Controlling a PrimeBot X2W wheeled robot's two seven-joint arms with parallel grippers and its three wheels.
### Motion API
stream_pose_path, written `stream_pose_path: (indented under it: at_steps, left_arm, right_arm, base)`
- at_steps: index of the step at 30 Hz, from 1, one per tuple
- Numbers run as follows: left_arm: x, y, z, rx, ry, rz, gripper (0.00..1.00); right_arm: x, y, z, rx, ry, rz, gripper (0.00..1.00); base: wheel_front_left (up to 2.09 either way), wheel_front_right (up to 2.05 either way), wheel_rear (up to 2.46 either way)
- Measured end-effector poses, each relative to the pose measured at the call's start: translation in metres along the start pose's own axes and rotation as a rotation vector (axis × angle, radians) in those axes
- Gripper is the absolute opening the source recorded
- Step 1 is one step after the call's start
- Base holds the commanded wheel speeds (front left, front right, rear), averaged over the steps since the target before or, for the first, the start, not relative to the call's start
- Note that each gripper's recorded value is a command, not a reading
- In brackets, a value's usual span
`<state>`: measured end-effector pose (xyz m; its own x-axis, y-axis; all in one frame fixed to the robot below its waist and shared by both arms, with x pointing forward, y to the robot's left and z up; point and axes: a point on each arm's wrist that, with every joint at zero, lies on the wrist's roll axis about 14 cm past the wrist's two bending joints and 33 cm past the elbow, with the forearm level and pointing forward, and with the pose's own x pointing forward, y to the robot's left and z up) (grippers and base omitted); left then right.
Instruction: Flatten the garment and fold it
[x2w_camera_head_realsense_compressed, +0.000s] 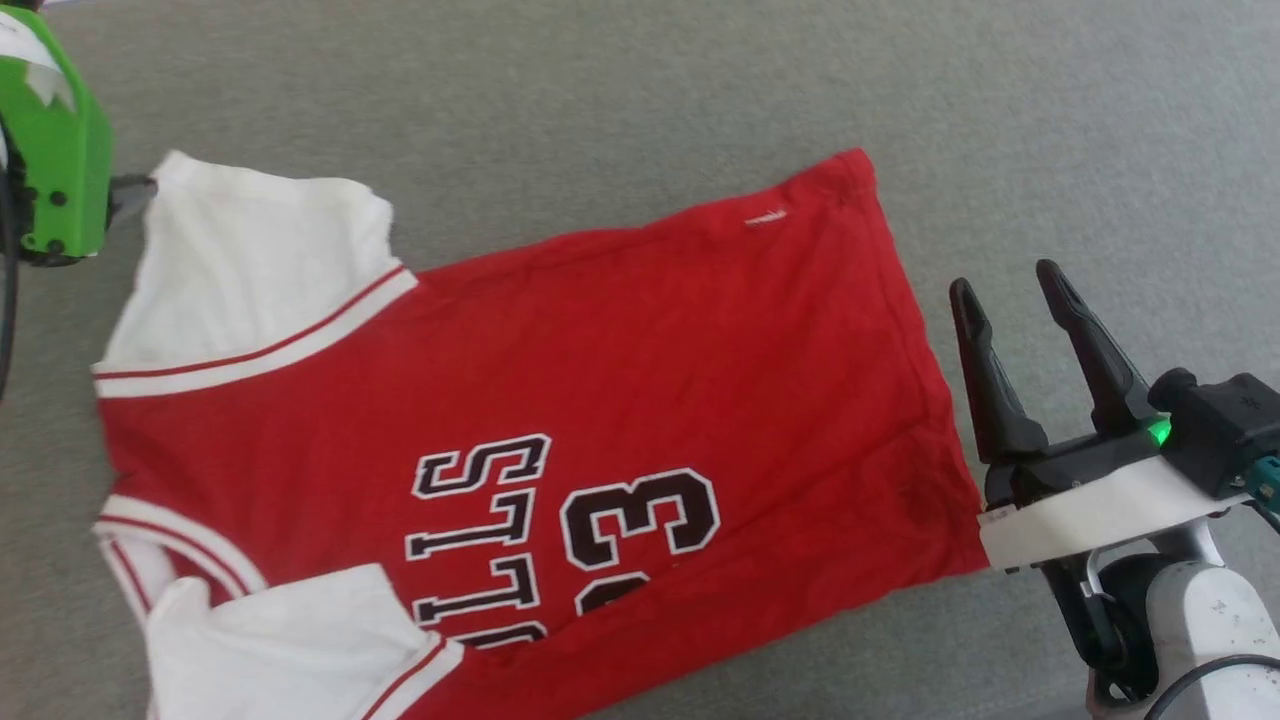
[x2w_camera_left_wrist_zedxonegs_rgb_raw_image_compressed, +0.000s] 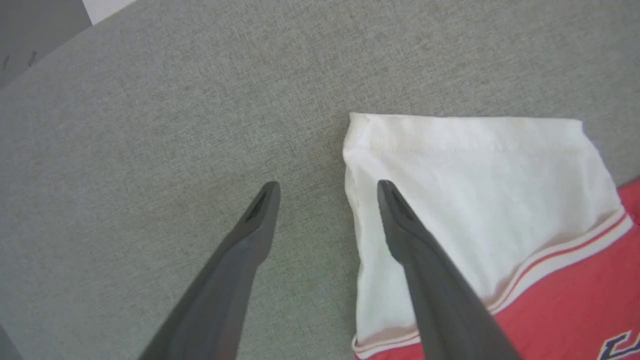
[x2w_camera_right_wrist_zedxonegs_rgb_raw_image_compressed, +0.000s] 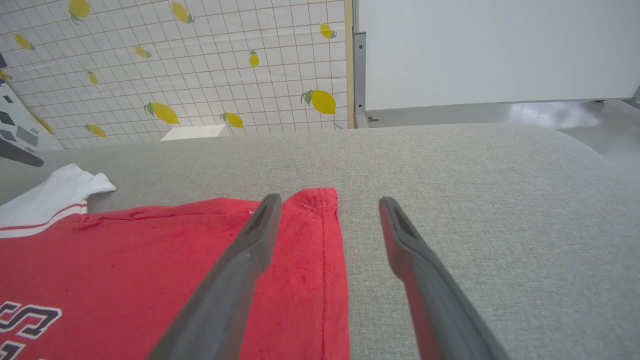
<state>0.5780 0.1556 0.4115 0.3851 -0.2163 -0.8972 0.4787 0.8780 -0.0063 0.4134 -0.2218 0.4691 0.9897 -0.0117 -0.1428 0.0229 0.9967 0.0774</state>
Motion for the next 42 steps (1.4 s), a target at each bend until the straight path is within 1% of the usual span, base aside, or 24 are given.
stream_pose_path:
  at_steps: [6,15,16,17,18,22,29,35,42]
  left_arm:
    - [0.029,-0.013,-0.004,-0.017,0.055,-0.063,1.00]
    - [0.044,-0.013,-0.008,-0.013,0.081,-0.063,1.00]
    - [0.044,-0.013,-0.009,-0.016,0.087,-0.066,0.75]
    - [0.044,-0.013,-0.009,-0.020,0.091,-0.070,0.04]
    - [0.044,-0.013,-0.010,-0.024,0.093,-0.073,0.00]
    - [0.041,-0.014,-0.003,-0.017,0.041,-0.074,0.00]
    - [0.017,-0.027,0.016,0.058,-0.124,-0.080,0.00]
    - [-0.009,-0.045,0.013,0.086,-0.238,-0.108,0.00]
    - [-0.034,-0.062,-0.005,0.046,-0.371,-0.114,0.00]
  right_arm:
    - [-0.003,-0.012,-0.015,-0.013,0.046,-0.041,1.00]
    - [-0.002,-0.014,-0.025,-0.017,0.075,-0.053,1.00]
    - [-0.001,-0.014,-0.025,-0.018,0.077,-0.053,1.00]
    - [-0.001,-0.015,-0.026,-0.019,0.079,-0.054,1.00]
    - [-0.001,-0.015,-0.026,-0.019,0.080,-0.056,1.00]
    - [0.000,-0.017,-0.027,-0.028,0.087,-0.059,1.00]
    - [0.000,-0.024,-0.022,-0.074,0.138,-0.035,1.00]
    - [0.014,-0.022,-0.022,-0.151,0.285,0.053,1.00]
    - [0.046,-0.009,-0.021,-0.266,0.501,0.172,1.00]
  base:
    - [0.00,0.00,0.00]
    - [0.00,0.00,0.00]
    - [0.00,0.00,0.00]
    - [0.00,0.00,0.00]
    - [0.00,0.00,0.00]
    - [0.00,0.00,0.00]
    - [0.00,0.00,0.00]
    - [0.00,0.00,0.00]
    - [0.00,0.00,0.00]
